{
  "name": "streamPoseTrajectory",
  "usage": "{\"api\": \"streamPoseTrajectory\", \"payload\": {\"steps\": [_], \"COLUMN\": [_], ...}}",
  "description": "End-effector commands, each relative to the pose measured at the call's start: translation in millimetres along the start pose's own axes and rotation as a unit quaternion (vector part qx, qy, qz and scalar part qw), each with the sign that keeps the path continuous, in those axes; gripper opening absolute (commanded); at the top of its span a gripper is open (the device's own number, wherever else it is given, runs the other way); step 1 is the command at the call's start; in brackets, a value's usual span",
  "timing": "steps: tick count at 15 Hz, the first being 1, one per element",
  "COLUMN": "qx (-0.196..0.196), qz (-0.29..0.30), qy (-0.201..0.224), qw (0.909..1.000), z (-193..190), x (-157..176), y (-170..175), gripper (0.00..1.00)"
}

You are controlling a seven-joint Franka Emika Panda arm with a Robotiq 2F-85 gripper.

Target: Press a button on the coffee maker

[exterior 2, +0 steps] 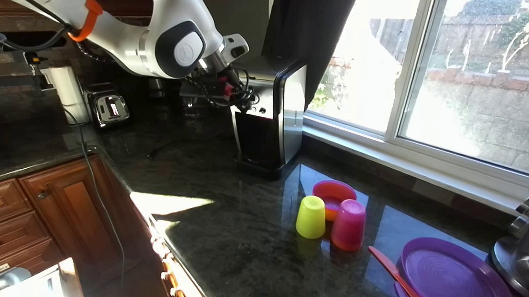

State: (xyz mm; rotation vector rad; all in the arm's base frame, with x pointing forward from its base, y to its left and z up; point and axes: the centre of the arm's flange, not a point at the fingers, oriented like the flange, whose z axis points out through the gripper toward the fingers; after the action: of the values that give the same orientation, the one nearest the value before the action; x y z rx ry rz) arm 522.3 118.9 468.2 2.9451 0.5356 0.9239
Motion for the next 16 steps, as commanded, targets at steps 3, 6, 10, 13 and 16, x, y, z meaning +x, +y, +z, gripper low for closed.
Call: {"api": "streamPoseTrajectory", "payload": {"steps": [3,6,10,13,16], "qx": [-0.005,-0.014,-0.017,-0.018,-0.018], "qz": [0.0,-0.005,-0.008,-0.009,-0.008], "qy": [0.031,0.032,0.031,0.03,0.03], "qw": [0.9995,0.9994,0.9993,0.9993,0.9994], "z": [8.4,8.9,9.3,9.2,8.9], "x": [7.7,6.9,7.0,7.3,7.1], "y": [-1.4,-1.1,-1.5,-1.4,-1.9], "gripper": [0.0,0.0,0.0,0.0,0.0]}}
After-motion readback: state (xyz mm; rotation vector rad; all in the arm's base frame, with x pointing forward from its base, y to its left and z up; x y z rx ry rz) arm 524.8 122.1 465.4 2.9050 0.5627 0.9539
